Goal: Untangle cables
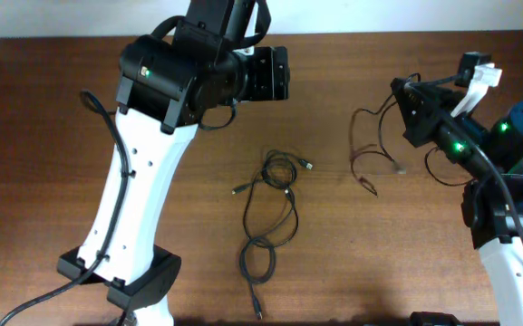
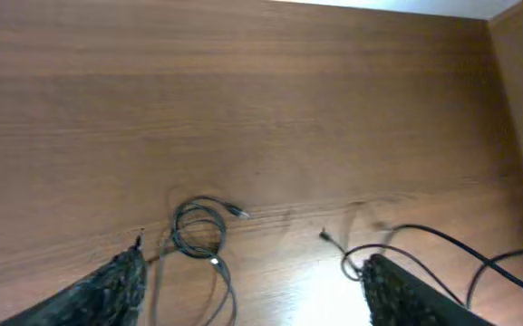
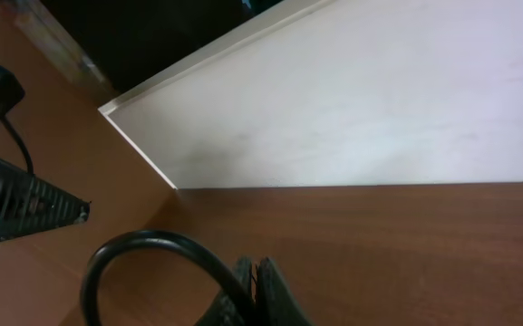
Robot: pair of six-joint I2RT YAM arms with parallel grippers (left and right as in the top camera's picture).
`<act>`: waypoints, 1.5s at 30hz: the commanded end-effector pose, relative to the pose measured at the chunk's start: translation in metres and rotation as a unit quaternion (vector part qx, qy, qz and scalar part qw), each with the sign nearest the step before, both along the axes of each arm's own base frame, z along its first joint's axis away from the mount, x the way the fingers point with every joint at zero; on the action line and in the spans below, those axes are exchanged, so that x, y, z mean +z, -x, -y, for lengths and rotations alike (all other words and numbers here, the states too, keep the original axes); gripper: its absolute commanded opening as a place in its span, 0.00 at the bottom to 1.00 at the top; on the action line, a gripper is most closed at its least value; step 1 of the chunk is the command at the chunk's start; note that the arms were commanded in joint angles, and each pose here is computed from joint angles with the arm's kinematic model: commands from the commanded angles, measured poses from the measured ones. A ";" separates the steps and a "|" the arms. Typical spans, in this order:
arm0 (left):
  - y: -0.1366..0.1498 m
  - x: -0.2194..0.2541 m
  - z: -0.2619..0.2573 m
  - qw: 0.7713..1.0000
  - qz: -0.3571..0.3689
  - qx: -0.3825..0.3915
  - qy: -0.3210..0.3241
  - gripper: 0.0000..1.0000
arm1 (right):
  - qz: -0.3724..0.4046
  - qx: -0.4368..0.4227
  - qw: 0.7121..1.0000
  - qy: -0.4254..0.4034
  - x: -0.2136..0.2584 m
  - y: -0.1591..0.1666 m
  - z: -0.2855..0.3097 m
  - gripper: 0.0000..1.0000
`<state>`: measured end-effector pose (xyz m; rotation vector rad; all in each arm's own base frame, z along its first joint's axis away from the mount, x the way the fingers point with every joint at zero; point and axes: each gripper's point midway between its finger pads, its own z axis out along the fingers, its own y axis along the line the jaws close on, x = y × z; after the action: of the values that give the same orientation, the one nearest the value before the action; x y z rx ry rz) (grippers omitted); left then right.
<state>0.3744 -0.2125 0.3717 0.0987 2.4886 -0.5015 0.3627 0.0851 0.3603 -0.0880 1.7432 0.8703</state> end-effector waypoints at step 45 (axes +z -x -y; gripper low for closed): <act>0.009 -0.035 0.147 0.886 0.156 -0.436 -0.033 0.81 | -0.188 0.104 0.973 -0.080 -0.040 0.050 -0.047 0.04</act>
<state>0.3554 -0.3705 0.3403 1.2257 2.0444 -0.7371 0.3190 0.1233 0.3110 0.0870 2.0518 1.2043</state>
